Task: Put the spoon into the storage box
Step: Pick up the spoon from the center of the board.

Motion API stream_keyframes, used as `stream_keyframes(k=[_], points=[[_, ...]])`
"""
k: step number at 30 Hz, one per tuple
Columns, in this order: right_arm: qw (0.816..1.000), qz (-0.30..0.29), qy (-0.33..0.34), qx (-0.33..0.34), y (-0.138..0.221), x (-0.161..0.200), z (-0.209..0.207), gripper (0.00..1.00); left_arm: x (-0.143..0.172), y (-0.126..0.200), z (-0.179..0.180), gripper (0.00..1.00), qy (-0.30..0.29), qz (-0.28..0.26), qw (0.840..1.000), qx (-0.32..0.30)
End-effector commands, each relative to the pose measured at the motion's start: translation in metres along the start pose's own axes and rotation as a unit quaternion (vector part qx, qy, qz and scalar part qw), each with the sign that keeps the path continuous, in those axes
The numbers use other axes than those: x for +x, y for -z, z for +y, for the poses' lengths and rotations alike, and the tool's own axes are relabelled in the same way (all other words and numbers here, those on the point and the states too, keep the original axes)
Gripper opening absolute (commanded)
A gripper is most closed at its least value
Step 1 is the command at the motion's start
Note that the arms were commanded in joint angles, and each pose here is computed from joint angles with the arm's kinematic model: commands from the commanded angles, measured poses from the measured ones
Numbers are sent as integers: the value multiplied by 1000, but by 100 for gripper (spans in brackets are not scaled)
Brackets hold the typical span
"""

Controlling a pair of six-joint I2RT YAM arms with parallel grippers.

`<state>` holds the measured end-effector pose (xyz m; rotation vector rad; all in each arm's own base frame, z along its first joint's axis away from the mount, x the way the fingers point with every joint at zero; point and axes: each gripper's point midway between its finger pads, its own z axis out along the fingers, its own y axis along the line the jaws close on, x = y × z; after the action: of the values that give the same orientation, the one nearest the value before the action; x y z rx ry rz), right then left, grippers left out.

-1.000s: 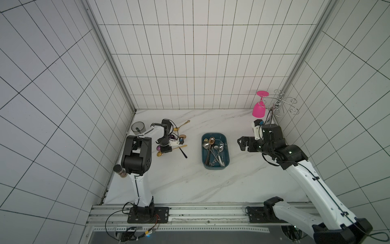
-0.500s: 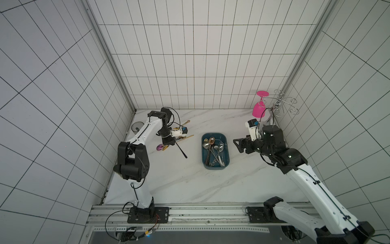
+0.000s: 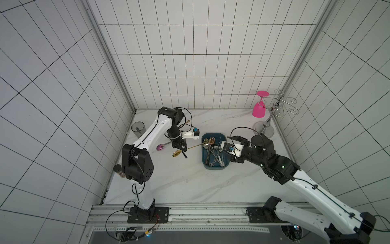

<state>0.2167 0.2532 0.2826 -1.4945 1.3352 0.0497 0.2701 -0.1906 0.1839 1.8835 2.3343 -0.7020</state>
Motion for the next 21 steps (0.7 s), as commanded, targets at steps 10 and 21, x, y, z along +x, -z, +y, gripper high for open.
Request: stream_keyframes(k=[10, 21], points=[[995, -5, 49, -88, -31, 5, 49, 77, -13, 4, -72, 0, -45, 19, 999, 22], [950, -66, -233, -198, -35, -13, 47, 64, -28, 17, -89, 0, -120, -8, 993, -17]])
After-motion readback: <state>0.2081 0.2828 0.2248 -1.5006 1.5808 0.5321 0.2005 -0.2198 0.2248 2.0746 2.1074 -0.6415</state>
